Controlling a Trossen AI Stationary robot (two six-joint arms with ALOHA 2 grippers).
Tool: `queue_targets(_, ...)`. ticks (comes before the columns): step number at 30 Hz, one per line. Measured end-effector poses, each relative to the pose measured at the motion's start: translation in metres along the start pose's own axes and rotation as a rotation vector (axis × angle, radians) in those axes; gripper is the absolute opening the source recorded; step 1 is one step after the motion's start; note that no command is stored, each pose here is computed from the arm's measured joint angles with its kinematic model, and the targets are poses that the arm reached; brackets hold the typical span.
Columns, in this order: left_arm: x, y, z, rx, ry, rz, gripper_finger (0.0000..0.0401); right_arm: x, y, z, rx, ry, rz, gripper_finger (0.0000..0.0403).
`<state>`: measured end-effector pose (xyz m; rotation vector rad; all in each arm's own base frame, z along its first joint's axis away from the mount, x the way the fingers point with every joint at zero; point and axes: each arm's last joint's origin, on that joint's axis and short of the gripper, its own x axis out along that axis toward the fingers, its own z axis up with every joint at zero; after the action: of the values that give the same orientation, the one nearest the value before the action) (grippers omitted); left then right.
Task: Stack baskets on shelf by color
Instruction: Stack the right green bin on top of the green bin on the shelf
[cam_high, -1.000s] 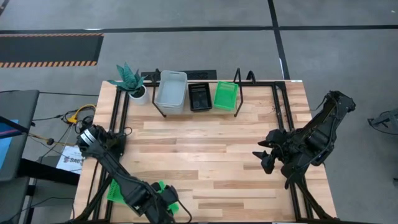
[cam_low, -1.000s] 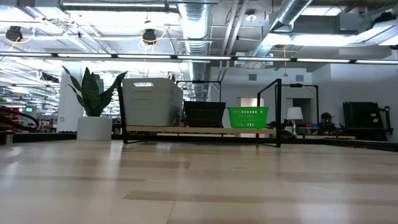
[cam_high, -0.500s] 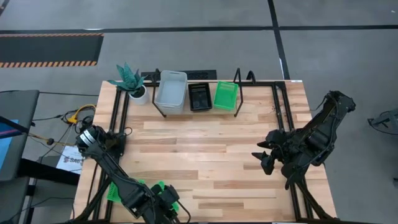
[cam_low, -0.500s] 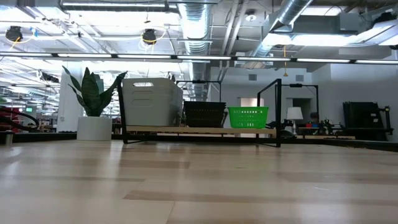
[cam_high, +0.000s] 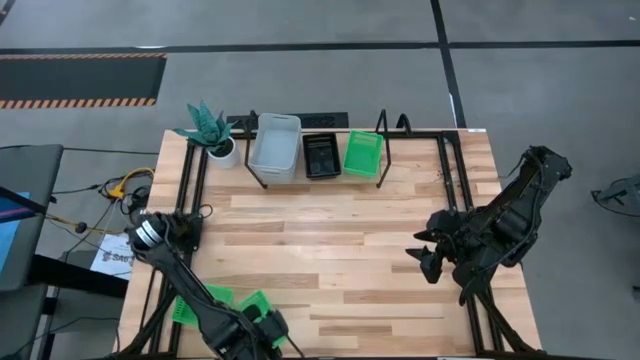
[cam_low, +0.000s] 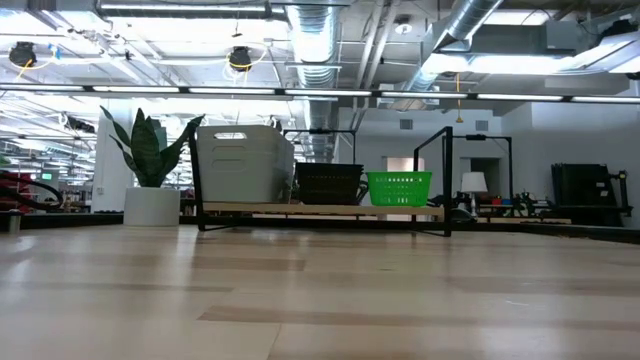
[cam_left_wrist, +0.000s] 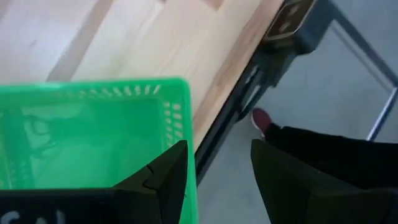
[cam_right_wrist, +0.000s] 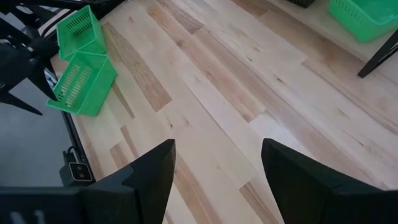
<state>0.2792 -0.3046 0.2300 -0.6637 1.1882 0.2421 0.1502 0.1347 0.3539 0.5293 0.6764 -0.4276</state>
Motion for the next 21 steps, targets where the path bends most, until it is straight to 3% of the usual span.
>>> queue_targets(15,0.057,0.009,-0.016,0.004,0.072,0.156,0.0162,0.0,0.0,0.0,-0.006,0.001,-0.003,0.0264)
queue_targets(21,0.058,0.01,-0.014,-0.001,0.092,0.162,0.0104,0.0,0.0,0.0,-0.004,0.001,-0.003,0.0264)
